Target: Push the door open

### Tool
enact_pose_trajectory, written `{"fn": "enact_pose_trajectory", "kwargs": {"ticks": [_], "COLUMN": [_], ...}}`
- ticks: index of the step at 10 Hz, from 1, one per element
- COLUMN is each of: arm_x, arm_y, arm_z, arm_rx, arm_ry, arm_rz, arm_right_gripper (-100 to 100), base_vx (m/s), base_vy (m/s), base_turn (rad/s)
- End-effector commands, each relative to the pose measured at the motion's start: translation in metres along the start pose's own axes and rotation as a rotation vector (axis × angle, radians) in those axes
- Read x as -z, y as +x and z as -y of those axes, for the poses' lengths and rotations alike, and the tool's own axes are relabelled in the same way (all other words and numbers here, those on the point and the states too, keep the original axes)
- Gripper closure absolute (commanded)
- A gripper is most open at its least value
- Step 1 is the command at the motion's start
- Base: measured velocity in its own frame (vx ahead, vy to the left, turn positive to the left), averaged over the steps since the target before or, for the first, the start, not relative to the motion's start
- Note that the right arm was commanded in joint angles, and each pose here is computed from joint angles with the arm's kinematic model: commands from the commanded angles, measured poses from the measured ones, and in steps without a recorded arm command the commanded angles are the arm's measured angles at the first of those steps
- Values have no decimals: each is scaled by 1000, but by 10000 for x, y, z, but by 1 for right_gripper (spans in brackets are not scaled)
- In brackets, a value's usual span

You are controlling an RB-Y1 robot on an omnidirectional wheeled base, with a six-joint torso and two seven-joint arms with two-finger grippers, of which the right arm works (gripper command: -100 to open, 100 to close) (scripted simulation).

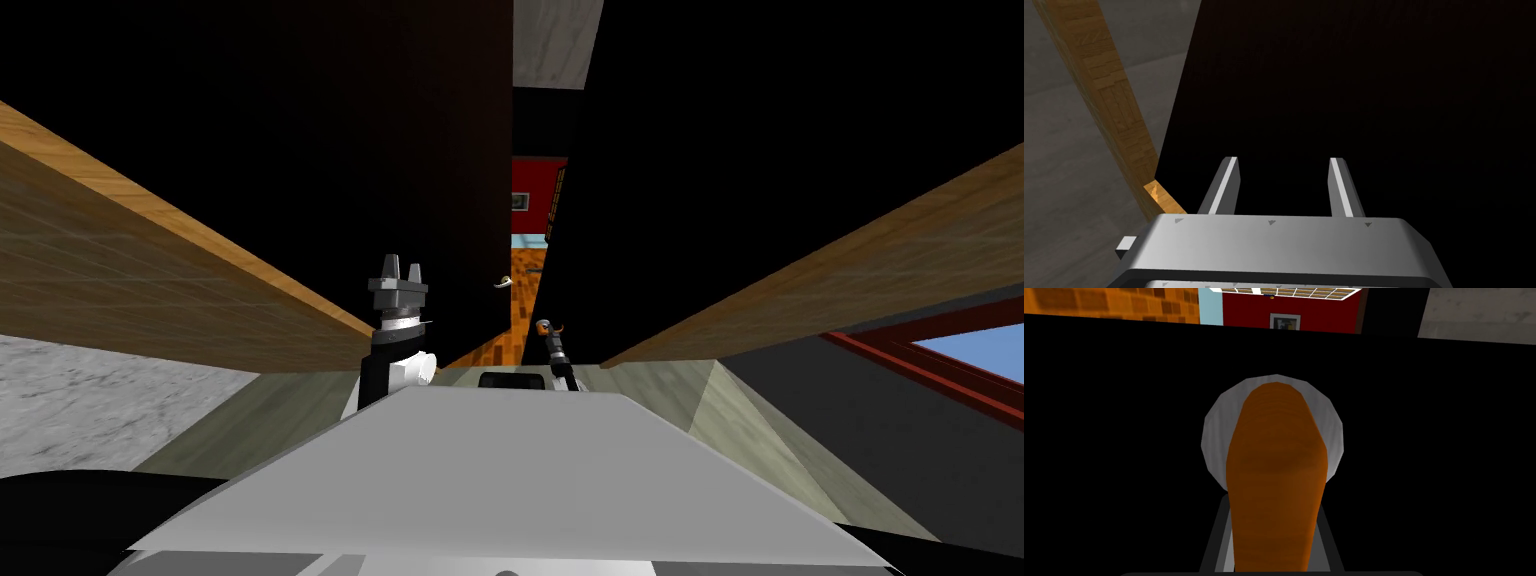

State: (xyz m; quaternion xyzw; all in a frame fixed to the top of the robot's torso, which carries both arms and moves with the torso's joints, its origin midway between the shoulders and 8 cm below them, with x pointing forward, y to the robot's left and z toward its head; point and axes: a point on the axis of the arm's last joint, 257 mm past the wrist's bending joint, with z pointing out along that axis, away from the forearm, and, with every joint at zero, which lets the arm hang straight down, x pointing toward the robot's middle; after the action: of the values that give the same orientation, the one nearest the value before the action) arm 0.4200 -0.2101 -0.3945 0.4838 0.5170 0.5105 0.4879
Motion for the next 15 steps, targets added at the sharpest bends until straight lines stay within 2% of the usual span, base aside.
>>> {"fn": "enact_pose_trajectory", "kwargs": {"ticks": [1,3,4,9,10,11,12,14,15], "arm_x": [-72,-93,-93,-108,-108,-101,-76,-78,-75], "arm_y": [-206,-413,-413,-1017,-1017,-1144,-1144,-1396,-1406], "arm_z": [-77,-92,-92,-141,-141,-151,-95,-170,-170], "arm_rx": [13,22,22,43,43,46,46,52,52], "arm_ry": [-23,-28,-28,-41,-41,-43,-30,-47,-48], "arm_rz": [40,89,89,239,239,272,273,341,343], "arm_right_gripper": [100,100,100,100,100,100,100,100,100], "base_vx": [34,34,31,49,40,39,31,47,38], "base_vy": [-21,-13,-14,-29,-14,-7,-10,-11,-17], "base_turn": [120,139,50,158,46,119,67,156,82]}}
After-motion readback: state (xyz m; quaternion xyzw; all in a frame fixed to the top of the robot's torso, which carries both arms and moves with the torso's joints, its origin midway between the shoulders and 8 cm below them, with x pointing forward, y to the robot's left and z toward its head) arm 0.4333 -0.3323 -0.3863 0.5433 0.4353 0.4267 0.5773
